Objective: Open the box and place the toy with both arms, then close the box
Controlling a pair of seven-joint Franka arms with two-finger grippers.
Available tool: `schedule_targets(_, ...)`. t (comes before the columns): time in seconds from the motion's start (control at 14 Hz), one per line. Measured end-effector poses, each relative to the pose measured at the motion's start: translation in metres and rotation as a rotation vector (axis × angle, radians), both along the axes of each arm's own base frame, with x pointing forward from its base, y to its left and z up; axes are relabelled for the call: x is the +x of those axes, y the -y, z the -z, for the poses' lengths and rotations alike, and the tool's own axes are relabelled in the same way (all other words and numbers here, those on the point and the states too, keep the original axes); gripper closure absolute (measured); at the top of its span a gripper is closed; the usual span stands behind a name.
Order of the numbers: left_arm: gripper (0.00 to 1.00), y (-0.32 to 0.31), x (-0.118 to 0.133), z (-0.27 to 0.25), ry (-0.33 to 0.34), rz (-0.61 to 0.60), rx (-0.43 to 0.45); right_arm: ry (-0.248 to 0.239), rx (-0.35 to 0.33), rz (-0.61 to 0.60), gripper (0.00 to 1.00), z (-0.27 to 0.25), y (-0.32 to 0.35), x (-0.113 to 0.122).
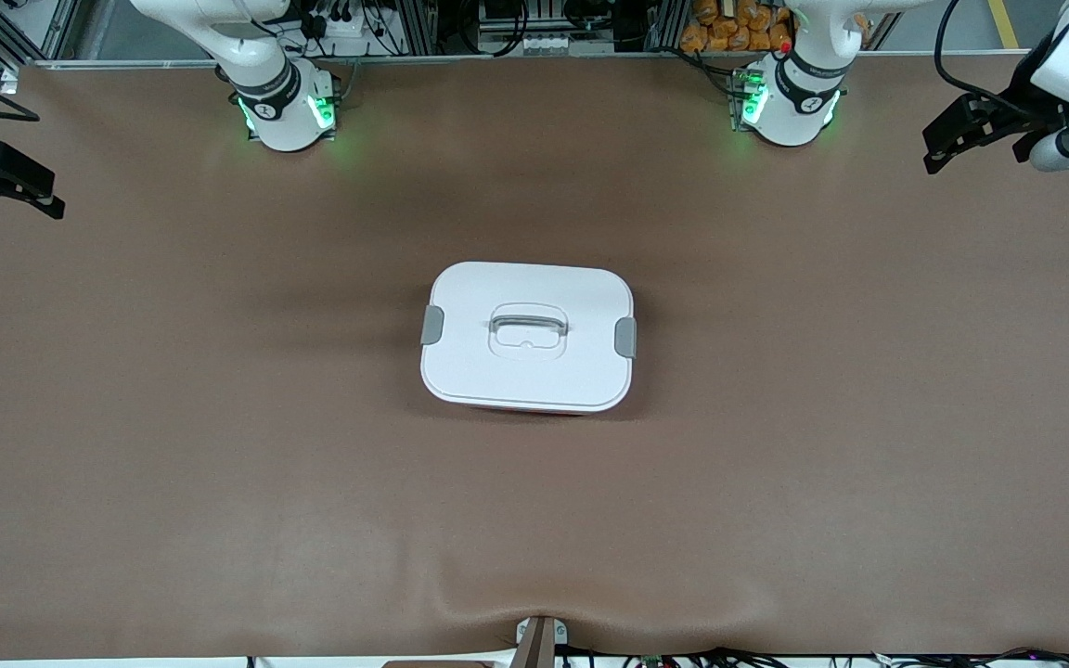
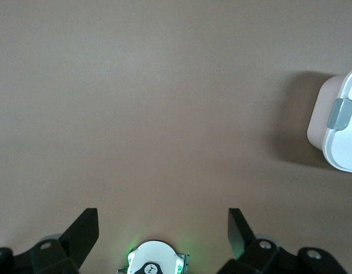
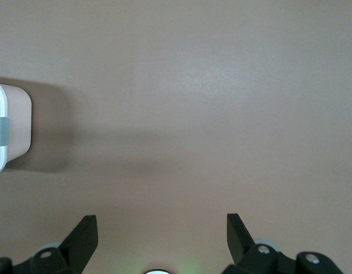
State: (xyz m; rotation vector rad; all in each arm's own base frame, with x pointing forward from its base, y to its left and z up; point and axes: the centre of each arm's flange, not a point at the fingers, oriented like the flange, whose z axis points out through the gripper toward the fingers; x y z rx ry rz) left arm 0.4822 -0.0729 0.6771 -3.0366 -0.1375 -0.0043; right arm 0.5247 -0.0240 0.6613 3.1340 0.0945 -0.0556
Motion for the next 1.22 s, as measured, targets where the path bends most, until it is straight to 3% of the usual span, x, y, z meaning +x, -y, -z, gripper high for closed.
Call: schedule_targets(1.22, 0.00, 0.0009, 0.0018, 0.0054, -0.034, 0.001, -0.020, 0.000, 0.000, 0.000, 0.00, 0.0000, 0.0000, 0.0000)
